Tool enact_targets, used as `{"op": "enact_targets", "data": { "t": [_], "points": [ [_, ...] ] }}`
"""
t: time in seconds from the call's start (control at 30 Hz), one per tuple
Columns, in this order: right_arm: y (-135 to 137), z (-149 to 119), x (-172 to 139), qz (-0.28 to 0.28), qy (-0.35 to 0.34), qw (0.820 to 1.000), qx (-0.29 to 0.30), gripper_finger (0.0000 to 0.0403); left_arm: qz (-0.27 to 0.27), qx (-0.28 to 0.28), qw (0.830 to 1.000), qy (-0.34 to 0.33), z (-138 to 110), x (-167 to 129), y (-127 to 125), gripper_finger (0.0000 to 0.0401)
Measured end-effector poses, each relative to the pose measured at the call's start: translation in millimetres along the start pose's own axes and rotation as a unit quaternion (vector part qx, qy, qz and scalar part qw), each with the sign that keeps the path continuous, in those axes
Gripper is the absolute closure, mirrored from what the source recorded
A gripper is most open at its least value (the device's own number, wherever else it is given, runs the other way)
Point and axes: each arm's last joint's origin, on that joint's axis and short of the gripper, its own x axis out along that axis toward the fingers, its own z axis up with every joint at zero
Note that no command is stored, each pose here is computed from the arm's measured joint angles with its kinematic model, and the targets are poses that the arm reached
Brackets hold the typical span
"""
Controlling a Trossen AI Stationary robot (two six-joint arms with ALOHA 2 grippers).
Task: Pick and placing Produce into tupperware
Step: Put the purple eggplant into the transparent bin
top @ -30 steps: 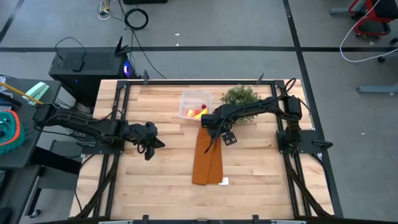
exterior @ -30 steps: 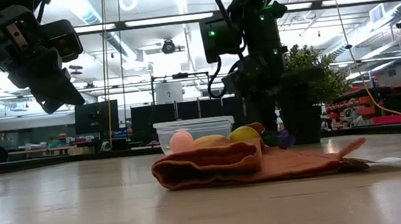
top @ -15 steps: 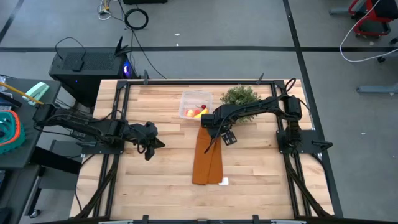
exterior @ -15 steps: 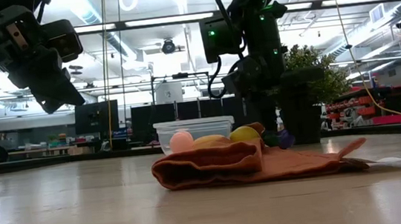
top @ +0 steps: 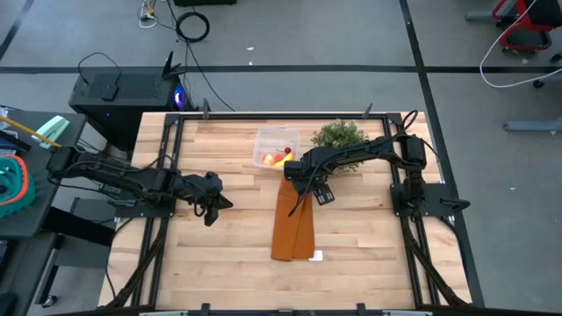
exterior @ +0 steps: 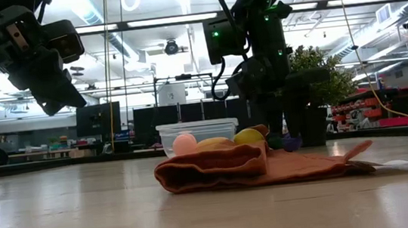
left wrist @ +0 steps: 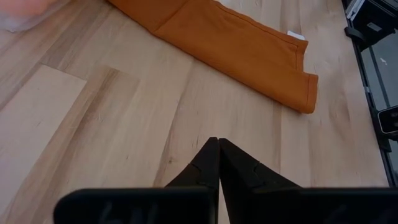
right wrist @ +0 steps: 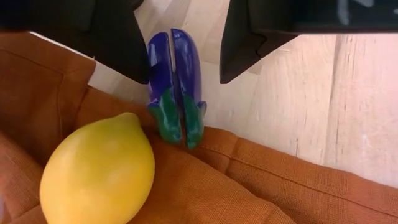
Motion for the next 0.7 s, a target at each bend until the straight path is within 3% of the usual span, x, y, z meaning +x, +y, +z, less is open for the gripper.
{"op": "enact_targets", "data": {
  "t": [0.7],
  "points": [
    [4.2, 1.6, -0.6, -0.004, 0.002, 1.000, 0.011, 0.0284, 0.003, 0.001, 1.000, -0.002, 0.1, 0.0, 0.2, 0.0386]
  ]
}}
